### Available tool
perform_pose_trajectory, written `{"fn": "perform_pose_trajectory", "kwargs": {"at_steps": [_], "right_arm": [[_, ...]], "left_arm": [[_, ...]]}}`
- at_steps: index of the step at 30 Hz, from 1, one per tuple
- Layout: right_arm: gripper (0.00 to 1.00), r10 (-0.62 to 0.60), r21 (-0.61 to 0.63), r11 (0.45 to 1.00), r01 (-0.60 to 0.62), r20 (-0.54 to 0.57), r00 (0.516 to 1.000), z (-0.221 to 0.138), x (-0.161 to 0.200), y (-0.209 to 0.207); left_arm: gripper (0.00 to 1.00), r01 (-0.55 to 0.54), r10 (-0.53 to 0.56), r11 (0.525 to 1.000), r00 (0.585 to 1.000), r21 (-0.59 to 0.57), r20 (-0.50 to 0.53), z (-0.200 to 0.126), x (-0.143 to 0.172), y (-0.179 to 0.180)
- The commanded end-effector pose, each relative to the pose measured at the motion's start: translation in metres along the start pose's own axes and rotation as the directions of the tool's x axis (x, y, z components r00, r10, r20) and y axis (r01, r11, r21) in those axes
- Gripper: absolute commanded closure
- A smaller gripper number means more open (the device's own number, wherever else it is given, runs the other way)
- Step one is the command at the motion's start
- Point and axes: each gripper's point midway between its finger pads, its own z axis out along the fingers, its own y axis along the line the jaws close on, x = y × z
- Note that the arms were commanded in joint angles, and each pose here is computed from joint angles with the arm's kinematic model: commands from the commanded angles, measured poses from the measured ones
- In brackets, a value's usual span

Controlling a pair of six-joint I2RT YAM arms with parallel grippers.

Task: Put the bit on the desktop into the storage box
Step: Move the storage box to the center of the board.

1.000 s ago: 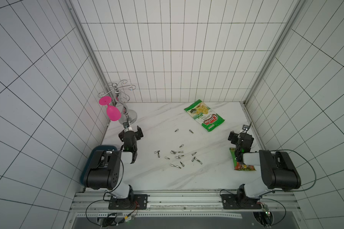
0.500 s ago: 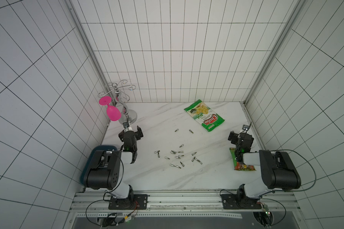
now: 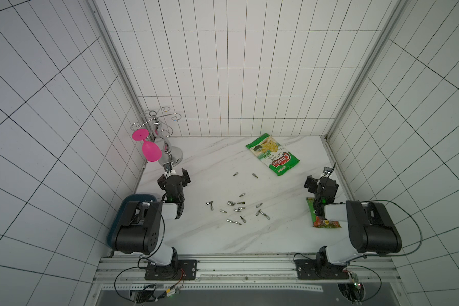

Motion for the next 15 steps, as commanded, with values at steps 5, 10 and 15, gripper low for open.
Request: {"fn": "perform_pose_trajectory", "kwargs": {"at_steps": [5, 10, 15], "right_arm": [[0.01, 0.017, -0.075, 0.997, -0.013, 0.053, 0.998, -0.038, -0.077, 0.015], [0.01, 0.018, -0.118, 0.993, -0.011, 0.058, 0.998, -0.062, -0.094, 0.019], [0.01, -0.001, -0.12, 0.993, 0.011, 0.077, 0.997, -0.075, -0.105, 0.018]], "left_arm": [[0.02, -0.005, 0.009, 0.999, 0.994, -0.033, 0.109, -0.02, -0.011, 0.002], [0.02, -0.047, 0.047, 0.999, 0.993, -0.006, 0.108, -0.013, -0.018, -0.006], [0.02, -0.206, 0.199, 0.976, 0.975, -0.071, -0.095, 0.007, -0.015, -0.028]]}}
